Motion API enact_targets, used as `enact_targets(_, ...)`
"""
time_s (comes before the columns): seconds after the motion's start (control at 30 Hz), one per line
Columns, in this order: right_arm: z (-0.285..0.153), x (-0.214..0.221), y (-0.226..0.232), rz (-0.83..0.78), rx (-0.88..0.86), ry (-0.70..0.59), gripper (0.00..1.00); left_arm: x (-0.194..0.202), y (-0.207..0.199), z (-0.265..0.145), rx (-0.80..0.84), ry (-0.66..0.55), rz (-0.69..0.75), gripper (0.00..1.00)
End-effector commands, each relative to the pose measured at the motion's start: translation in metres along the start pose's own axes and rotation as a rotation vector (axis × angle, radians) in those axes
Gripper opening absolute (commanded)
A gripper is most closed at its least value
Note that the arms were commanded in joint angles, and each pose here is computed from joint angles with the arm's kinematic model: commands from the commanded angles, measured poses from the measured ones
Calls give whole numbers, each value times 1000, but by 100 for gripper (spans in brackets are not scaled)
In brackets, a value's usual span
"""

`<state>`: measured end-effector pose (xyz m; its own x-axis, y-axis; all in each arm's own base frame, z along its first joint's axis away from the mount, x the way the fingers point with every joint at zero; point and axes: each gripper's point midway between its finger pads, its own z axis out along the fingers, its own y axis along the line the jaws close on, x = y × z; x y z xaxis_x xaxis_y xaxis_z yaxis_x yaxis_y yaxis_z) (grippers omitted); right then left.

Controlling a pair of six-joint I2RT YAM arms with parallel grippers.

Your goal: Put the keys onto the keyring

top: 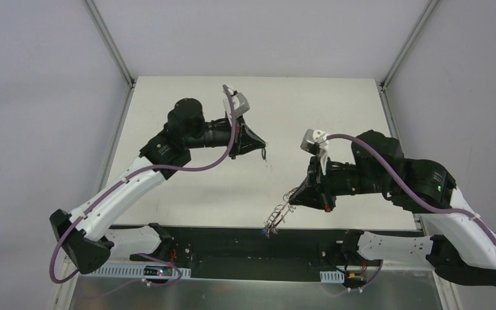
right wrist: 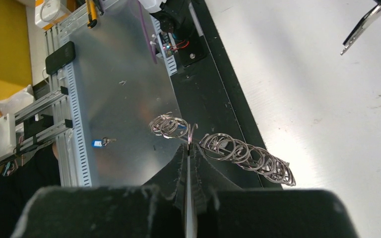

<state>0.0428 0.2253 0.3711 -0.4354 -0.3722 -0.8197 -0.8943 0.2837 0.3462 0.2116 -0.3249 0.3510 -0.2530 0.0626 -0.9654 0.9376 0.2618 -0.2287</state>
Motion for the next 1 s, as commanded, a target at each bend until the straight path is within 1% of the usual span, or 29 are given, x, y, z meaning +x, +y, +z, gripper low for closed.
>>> enact_targets(0.0, 0, -25, 24, -62, -128, -61, 0, -14, -34, -27, 76, -47, 72, 0)
enact_targets(0.13, 5, -35, 34, -69, -188, -64, 0, -23, -58, -46, 140, -81, 96, 0)
enact_targets(0.4, 11, -59, 52, -67, -283, -97, 0, -31, -93, -73, 247, -120, 138, 0)
enact_targets(0.97, 29, -85, 67, -21, -414, -116, 0, -52, -139, -106, 406, -193, 196, 0)
